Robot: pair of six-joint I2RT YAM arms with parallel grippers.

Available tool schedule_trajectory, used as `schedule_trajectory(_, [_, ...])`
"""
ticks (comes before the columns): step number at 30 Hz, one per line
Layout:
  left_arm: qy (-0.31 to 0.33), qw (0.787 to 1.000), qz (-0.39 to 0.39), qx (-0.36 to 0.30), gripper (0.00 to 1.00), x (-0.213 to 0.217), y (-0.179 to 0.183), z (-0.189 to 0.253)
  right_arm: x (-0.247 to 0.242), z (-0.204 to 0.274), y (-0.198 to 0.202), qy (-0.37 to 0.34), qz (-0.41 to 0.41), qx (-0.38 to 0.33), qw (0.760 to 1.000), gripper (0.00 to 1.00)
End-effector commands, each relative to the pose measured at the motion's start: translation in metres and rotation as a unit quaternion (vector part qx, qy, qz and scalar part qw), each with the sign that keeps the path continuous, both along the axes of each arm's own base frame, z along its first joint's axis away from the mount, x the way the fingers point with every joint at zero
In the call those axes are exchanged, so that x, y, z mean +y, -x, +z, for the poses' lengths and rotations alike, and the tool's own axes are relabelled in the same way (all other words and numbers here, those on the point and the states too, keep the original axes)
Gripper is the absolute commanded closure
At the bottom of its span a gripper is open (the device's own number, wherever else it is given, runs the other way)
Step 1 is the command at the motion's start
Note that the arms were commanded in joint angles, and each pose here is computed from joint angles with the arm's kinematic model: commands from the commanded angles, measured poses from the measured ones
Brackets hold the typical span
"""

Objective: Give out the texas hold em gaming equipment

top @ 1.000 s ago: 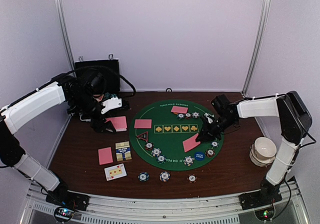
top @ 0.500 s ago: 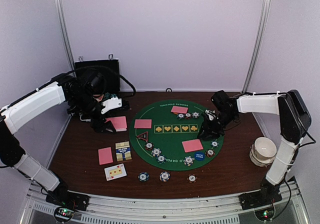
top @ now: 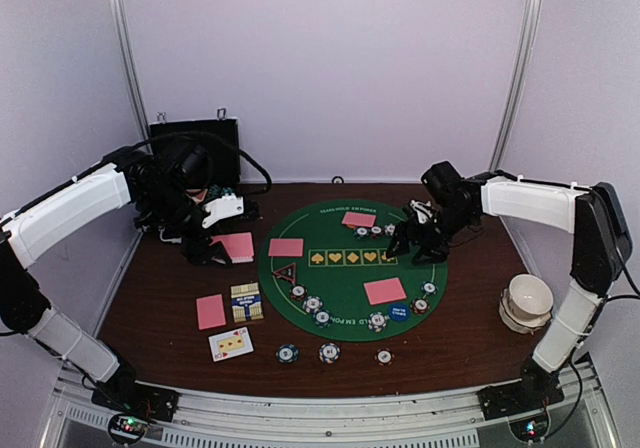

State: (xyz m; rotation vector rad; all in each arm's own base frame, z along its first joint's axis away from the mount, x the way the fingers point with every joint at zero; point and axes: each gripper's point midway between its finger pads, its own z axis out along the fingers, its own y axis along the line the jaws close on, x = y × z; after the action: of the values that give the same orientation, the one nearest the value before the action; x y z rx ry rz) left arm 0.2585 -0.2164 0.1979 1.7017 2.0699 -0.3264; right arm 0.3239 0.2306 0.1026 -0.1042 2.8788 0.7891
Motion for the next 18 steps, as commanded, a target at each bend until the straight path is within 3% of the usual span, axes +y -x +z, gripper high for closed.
schedule_trajectory(1, [0.019,1.000,-0.006,-0.023,1.00,-0.004,-0.003,0.018,0.029,0.053,-0.008,-0.046,0.001,-0.064,0.997,0.16])
schedule_trajectory(6, [0.019,1.000,-0.005,-0.024,1.00,-0.004,-0.004,0.019,0.078,0.092,-0.006,-0.132,0.003,-0.087,0.987,0.01])
schedule_trajectory(18, [0.020,1.000,-0.003,-0.023,1.00,-0.004,-0.004,0.019,0.207,0.148,0.031,-0.338,0.051,-0.066,0.938,0.01])
